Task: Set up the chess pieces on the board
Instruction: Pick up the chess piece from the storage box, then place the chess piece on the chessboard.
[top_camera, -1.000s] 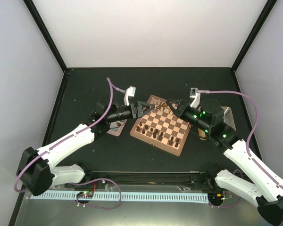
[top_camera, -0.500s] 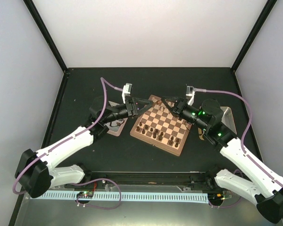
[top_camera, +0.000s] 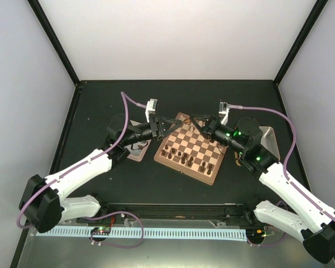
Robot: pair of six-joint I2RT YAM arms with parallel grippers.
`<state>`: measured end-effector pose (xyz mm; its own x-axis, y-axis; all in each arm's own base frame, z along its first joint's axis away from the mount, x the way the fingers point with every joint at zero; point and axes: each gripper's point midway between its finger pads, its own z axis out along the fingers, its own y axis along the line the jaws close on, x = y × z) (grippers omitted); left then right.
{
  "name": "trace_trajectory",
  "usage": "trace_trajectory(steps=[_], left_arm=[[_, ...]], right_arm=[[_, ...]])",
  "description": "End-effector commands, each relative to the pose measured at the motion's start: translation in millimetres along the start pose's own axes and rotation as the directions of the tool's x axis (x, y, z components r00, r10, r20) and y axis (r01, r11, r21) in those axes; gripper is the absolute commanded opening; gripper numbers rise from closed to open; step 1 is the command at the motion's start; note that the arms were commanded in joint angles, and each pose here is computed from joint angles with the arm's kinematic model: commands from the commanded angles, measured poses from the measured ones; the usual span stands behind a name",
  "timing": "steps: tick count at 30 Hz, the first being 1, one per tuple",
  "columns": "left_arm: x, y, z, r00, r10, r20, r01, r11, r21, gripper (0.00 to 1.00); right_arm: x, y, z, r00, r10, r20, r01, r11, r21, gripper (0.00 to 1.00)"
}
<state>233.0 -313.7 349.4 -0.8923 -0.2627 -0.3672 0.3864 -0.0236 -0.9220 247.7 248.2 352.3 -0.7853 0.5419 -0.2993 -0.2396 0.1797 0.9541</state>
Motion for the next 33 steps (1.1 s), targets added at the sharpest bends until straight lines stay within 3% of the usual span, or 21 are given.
trace_trajectory(steps=[1,4,7,11,14,22,33], left_arm=[[-9,-1,-2,0.995,0.094,0.032,-0.093,0.994,-0.050,0.02],[-11,23,-9,0.987,0.155,0.030,-0.146,0.970,-0.196,0.01],[-10,63,-25,0.982,0.189,-0.008,-0.176,0.897,-0.406,0.02],[-3,108,-44,0.975,0.198,-0.099,-0.219,0.789,-0.575,0.02],[4,135,-57,0.974,0.158,-0.165,-0.228,0.720,-0.656,0.03],[12,160,-61,0.971,0.097,-0.218,-0.223,0.699,-0.679,0.03],[5,159,-63,0.970,0.113,-0.216,-0.232,0.695,-0.680,0.03]], right_arm=[[-11,-15,-6,0.990,-0.137,0.044,0.130,0.982,0.136,0.02],[-28,-42,-19,0.955,-0.285,0.079,0.245,0.913,0.326,0.02],[-40,-76,-34,0.898,-0.437,0.044,0.357,0.785,0.507,0.02],[-42,-132,-41,0.838,-0.531,-0.122,0.465,0.581,0.668,0.02],[-29,-171,-34,0.823,-0.512,-0.248,0.520,0.502,0.690,0.03],[6,-248,-20,0.813,-0.383,-0.439,0.576,0.414,0.705,0.05],[2,-297,-2,0.796,-0.350,-0.494,0.593,0.286,0.752,0.08]])
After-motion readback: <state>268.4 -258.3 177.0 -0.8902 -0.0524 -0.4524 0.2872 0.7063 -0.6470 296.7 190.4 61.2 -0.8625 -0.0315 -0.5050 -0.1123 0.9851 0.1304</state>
